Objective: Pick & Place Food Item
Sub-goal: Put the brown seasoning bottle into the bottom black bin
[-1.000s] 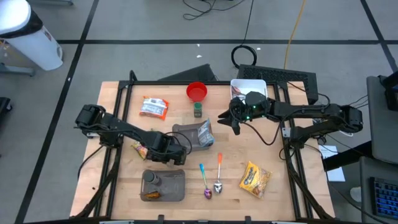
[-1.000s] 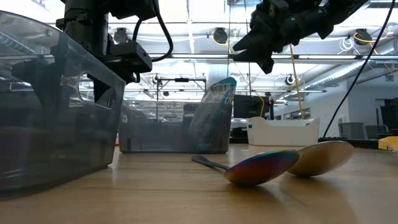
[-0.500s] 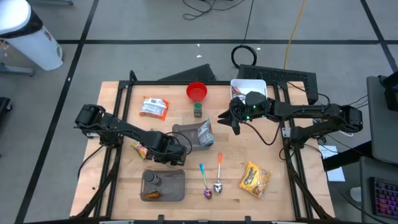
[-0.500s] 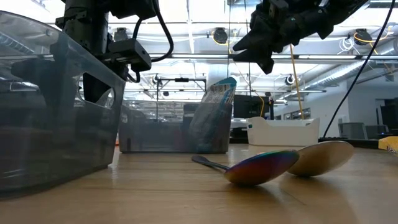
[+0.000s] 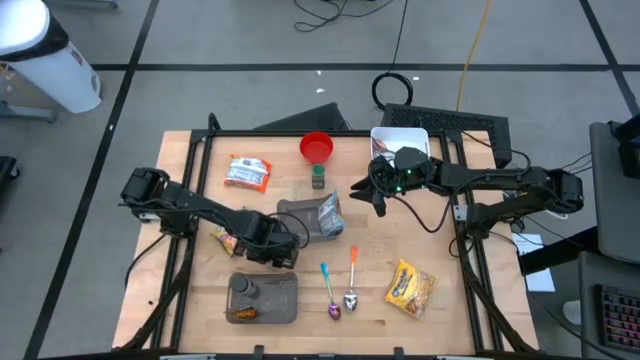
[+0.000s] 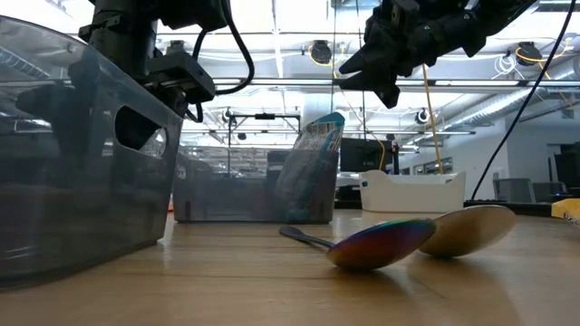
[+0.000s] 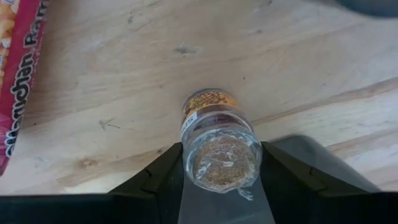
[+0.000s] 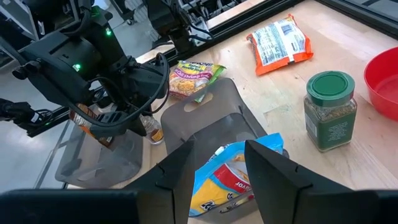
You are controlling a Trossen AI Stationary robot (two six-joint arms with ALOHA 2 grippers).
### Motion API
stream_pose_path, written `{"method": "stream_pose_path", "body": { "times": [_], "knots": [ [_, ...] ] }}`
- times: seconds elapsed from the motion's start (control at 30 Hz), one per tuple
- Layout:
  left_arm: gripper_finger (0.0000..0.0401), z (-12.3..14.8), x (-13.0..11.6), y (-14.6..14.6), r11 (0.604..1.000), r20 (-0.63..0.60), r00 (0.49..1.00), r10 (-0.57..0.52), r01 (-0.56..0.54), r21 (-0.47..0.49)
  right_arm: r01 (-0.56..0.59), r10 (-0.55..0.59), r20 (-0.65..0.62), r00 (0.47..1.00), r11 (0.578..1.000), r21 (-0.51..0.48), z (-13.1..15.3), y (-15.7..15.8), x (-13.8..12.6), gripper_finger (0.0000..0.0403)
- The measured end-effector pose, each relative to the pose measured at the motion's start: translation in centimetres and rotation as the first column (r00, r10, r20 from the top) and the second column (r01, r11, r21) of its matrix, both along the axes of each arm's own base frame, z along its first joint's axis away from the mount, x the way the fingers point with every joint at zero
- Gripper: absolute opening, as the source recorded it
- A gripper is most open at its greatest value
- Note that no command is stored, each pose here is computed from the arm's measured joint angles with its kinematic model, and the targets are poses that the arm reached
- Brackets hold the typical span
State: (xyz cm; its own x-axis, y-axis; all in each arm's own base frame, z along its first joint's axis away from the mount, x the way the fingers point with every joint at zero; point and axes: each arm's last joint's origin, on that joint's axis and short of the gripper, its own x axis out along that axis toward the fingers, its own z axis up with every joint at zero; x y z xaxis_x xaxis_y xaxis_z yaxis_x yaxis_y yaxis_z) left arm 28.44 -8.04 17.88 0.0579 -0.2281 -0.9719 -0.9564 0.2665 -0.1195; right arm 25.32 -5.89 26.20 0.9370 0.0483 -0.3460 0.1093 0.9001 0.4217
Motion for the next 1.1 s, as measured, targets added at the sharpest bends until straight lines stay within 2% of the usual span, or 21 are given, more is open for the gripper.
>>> {"method": "stream_pose_path", "body": {
  "times": [0.2, 0.5, 0.8, 1.1],
  "knots": [
    [0.0183, 0.4, -0.2, 0.2, 1.0, 0.001, 1.0, -0.01, 0.01, -0.005, -0.001, 0.001, 0.0, 1.0, 1.0, 0.001, 0.0, 0.0, 0.0, 0.0132],
    [0.0183, 2.6, -1.5, 2.0, 0.999, 0.02, 0.999, -0.039, 0.039, 0.006, 0.006, -0.006, 0.001, 1.0, 1.0, 0.018, 0.0, 0.0, 0.0, 0.0132],
    [0.0183, 6.4, -3.7, 2.9, 0.995, 0.141, 0.985, -0.1, 0.099, 0.016, 0.006, -0.006, 0.014, 1.0, 1.0, 0.014, 0.3, 0.1, -0.1, 0.0132],
    [0.0183, 11.3, -6.8, 2.7, 0.98, 0.314, 0.928, -0.199, 0.182, 0.084, 0.009, -0.009, 0.031, 0.999, 1.0, 0.016, 0.5, 0.0, -0.2, 0.0132]
  ]
}}
